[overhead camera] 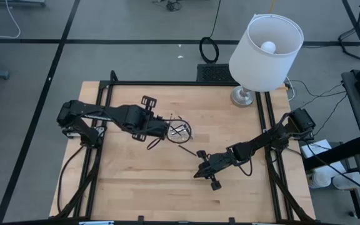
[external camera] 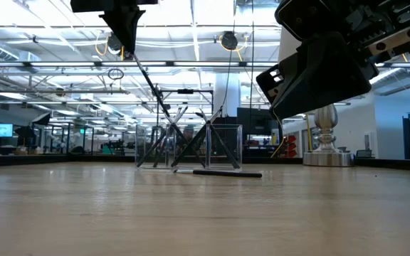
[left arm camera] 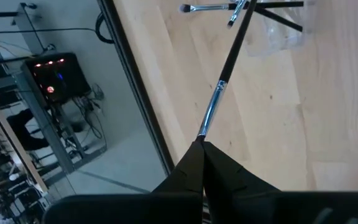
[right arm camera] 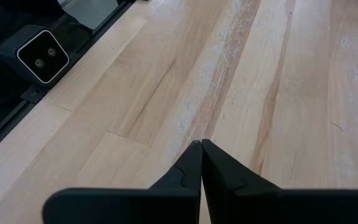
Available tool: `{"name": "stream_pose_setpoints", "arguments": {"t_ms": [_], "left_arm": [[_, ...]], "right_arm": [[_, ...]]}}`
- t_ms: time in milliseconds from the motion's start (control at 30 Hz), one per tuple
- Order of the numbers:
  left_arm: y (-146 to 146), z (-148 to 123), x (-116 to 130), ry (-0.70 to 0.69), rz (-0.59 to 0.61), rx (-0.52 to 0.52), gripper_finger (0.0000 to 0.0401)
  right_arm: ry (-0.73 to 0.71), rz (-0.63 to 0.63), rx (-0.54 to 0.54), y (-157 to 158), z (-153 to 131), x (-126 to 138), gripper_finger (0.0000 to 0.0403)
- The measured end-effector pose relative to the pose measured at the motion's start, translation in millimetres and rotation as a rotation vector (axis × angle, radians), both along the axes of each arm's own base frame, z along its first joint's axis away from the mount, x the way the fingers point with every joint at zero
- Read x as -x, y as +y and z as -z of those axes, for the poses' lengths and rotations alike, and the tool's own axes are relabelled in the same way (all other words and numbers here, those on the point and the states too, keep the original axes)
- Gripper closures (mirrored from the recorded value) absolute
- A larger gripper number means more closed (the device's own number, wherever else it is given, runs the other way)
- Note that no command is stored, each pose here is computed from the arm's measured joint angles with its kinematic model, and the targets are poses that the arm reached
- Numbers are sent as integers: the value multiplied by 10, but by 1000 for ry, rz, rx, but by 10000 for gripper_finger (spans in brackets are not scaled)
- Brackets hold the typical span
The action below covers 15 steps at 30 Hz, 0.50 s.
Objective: Pick & Place Makeup Supplies
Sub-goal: Put the makeup brush into the transparent organizer
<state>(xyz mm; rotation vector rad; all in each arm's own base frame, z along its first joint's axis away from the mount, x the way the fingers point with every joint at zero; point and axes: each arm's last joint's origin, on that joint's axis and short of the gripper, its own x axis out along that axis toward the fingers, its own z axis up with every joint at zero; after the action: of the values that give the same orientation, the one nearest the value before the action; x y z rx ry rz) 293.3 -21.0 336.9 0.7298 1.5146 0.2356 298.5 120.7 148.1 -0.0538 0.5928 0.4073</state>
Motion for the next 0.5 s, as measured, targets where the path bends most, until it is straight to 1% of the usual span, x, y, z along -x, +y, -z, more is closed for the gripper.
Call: {"name": "stream_pose_setpoints", "arguments": {"t_ms": [167, 367, 500], "left_arm": [[8, 112, -16, 38, 1, -4, 401], [5, 378, -36, 84, 31, -4, 401], [3, 508, -45, 91, 48, -2, 401]], "right_arm": [[-1, -2, 2, 0, 0, 0, 403], [-3, -4, 5, 0, 0, 0, 403], [-5, -4, 5, 1, -3, -2, 403]]}}
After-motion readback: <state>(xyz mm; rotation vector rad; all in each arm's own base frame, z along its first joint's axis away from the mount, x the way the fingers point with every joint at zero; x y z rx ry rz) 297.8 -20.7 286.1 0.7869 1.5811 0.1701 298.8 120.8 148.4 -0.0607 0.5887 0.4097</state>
